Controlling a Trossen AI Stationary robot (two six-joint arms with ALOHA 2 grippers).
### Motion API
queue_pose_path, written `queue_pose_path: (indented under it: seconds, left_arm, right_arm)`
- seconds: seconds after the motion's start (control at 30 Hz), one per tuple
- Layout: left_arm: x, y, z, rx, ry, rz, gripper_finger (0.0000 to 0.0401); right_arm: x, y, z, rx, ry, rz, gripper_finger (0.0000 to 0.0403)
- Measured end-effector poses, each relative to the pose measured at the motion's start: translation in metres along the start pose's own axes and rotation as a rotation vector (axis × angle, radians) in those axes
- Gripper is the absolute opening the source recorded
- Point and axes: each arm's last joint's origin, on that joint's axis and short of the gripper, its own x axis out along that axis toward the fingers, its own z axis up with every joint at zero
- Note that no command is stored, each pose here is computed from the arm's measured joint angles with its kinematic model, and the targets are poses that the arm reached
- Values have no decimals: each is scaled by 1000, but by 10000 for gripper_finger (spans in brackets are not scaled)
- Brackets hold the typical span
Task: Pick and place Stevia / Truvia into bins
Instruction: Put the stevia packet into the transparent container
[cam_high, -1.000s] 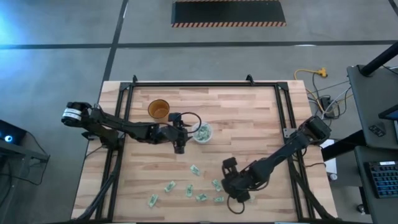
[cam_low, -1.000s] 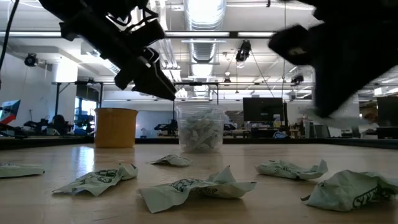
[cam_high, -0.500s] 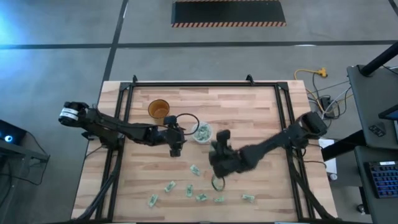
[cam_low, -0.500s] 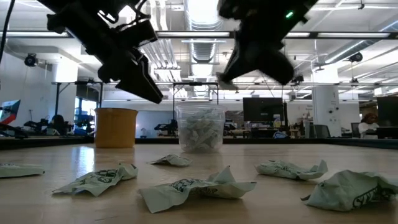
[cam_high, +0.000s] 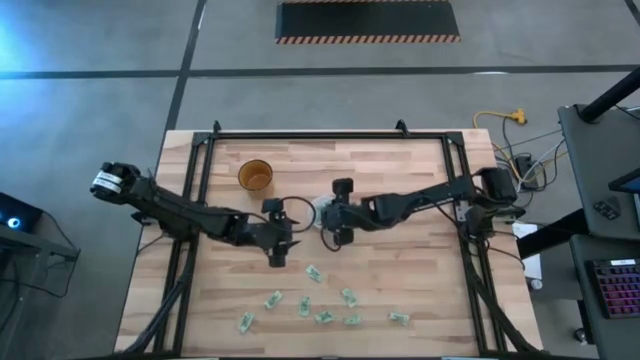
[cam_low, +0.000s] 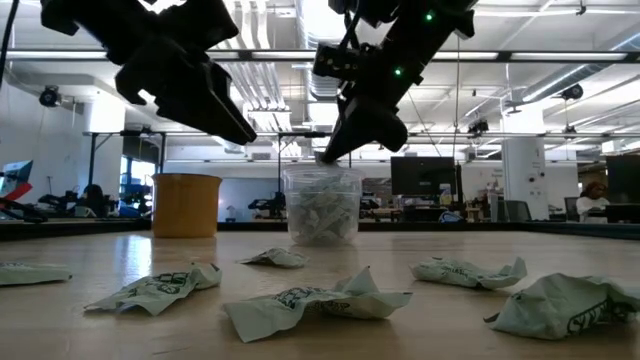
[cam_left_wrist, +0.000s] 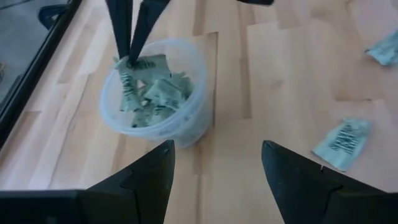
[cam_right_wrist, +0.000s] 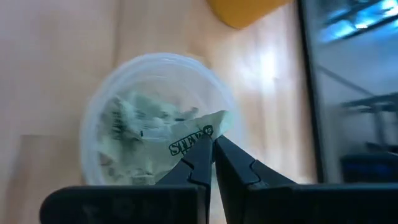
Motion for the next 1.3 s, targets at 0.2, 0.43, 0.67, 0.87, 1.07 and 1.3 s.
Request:
queue_pose_path:
  seconds: [0.2,0.43,0.67,0.87,1.07,1.3]
  left_arm:
    - [-1,-2,0,3,-5,-7,224]
    - [-1,-2,0,2,-6,-7,224]
    - [-1,-3,-1,-13,10,-18,224]
    - [-3,-8,-2,-11,12,-45,224]
    - [-8,-19,-9,-79,89,-197,224]
    - [-16,-44,-22,-190,178,-309,224]
  right_arm:
    - [3,1,-4,1,-8,86,17]
    - [5,2,-9,-14,26,75,80]
    - [-12,-5,-3,0,26,-73,129]
    - [-41,-4,-6,38,45,-45,141]
    - [-73,2,-24,99,153,-7,141]
    - [-107,23,-59,146,211,94,138]
